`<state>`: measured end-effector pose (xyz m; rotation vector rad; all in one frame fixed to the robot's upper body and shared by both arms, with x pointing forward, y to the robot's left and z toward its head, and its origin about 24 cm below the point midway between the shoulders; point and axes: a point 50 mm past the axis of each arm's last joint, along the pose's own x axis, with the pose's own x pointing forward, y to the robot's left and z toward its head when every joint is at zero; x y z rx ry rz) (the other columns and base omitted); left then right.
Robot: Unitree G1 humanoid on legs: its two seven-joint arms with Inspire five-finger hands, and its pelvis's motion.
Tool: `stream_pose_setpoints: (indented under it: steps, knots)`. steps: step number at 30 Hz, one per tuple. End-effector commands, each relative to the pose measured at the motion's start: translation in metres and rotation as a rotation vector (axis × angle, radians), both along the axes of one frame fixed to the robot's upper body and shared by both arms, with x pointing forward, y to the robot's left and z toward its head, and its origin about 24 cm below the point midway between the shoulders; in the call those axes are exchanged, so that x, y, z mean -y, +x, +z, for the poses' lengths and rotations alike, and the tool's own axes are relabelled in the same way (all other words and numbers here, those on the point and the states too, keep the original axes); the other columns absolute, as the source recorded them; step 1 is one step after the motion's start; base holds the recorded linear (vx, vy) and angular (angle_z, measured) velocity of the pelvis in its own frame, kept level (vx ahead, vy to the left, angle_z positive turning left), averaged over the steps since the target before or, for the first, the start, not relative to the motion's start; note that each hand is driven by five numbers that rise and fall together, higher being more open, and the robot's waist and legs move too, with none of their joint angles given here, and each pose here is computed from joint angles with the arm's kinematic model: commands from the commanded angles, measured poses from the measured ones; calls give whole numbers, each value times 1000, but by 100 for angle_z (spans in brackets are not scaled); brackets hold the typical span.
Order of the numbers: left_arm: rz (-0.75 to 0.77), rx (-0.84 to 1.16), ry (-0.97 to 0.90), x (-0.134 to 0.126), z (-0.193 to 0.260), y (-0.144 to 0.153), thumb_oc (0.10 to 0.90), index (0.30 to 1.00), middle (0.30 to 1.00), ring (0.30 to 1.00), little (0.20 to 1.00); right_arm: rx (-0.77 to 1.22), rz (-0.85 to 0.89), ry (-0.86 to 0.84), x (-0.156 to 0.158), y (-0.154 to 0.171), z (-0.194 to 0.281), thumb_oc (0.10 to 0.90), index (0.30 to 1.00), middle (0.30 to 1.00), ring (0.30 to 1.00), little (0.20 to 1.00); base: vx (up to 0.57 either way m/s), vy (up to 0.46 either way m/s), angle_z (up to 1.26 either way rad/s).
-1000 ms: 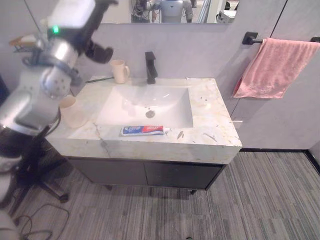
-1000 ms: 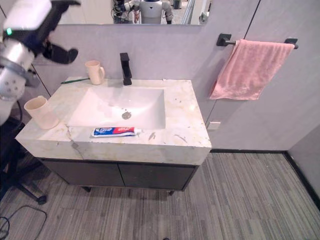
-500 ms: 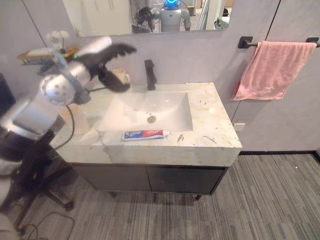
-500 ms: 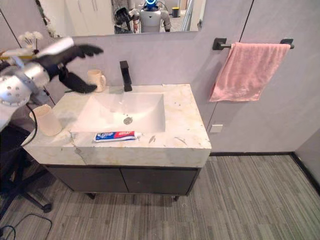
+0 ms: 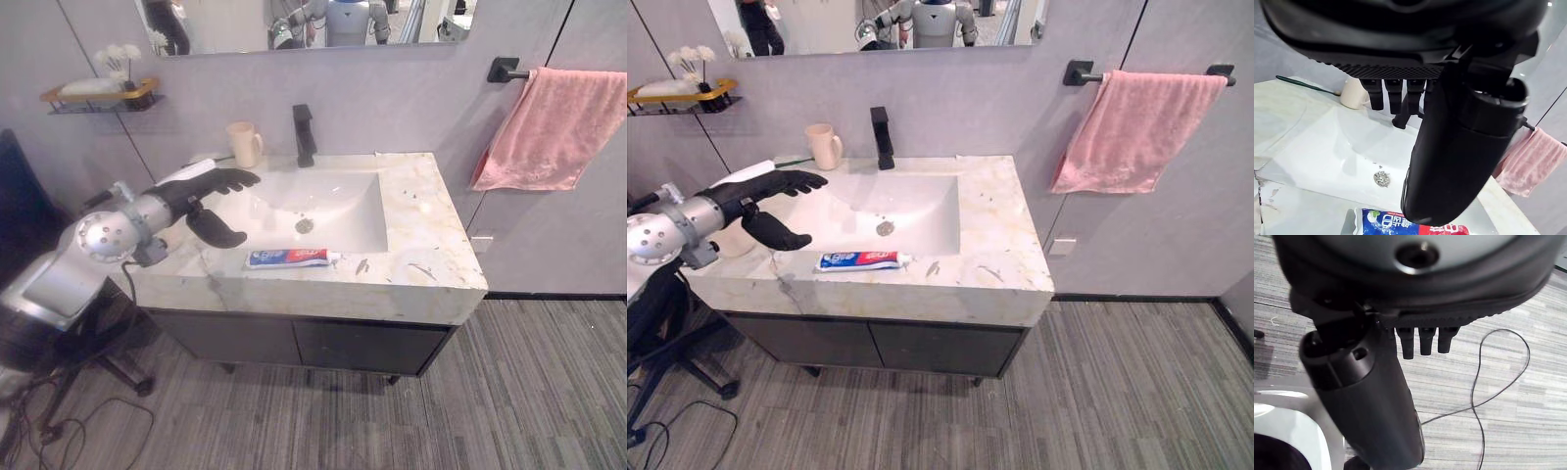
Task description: Organize the bathroom.
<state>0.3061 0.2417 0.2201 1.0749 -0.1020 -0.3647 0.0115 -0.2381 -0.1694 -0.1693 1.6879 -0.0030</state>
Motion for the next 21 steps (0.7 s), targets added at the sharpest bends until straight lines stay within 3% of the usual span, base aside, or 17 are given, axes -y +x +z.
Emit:
stream_pose_setpoints:
  steps: [1, 21]
  knots:
    - [113, 282, -18, -26, 57, -5, 800, 900, 900, 900, 900, -71, -8, -59, 20, -8, 6, 800, 900, 900, 900, 900, 0, 0, 0]
    - [182, 149, 75, -31, 6, 5, 800, 900, 900, 900, 900, -79, -7, -72, 20, -11, 6, 800, 900, 900, 900, 900, 0, 0, 0]
